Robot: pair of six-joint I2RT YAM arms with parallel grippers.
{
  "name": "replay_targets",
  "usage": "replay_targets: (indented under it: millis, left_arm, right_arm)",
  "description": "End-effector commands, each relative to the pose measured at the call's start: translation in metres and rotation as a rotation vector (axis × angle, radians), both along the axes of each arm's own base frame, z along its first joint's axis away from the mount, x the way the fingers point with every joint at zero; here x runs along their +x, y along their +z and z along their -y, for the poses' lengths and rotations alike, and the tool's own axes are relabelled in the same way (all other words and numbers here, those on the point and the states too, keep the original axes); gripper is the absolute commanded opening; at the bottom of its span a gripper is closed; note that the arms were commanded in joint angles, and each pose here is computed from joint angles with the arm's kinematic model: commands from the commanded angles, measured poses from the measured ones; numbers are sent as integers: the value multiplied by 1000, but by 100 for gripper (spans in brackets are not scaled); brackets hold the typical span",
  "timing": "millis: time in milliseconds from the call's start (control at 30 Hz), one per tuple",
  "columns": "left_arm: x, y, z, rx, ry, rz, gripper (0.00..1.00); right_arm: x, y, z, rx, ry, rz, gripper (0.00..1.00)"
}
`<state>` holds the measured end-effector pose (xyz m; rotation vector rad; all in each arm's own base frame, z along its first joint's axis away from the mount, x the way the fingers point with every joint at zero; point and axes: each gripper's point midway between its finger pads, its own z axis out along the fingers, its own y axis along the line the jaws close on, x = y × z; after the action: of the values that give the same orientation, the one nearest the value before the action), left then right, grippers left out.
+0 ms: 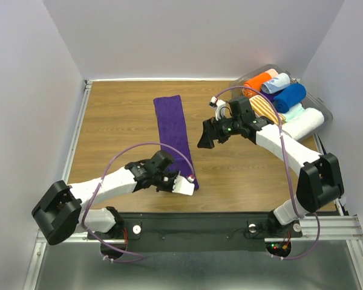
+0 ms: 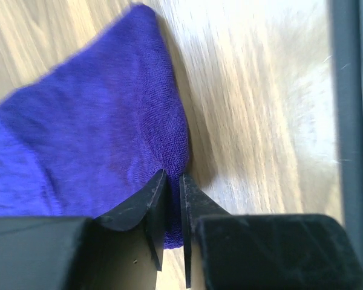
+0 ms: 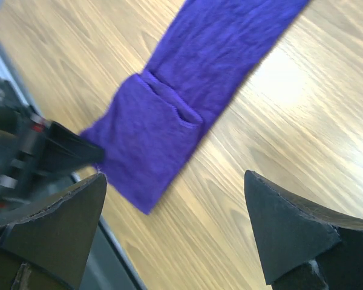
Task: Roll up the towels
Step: Roll the towel
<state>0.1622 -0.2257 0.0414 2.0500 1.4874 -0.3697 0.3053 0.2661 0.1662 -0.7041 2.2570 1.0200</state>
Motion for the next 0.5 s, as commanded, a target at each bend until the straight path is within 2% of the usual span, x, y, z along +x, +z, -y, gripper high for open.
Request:
replay_targets:
  millis: [0,200,467]
  left_arm:
    - [-18,29,9,-69,-32,-159,22]
    - [3,26,0,-58,27,-297,20]
    - [41,32,-7,-96,113,-412,20]
  right_arm:
    - [-2,17,20,-102,33,161,100]
    - [-10,20,28,-133,86,195,100]
    - [-9,23,33,-169,137,245,100]
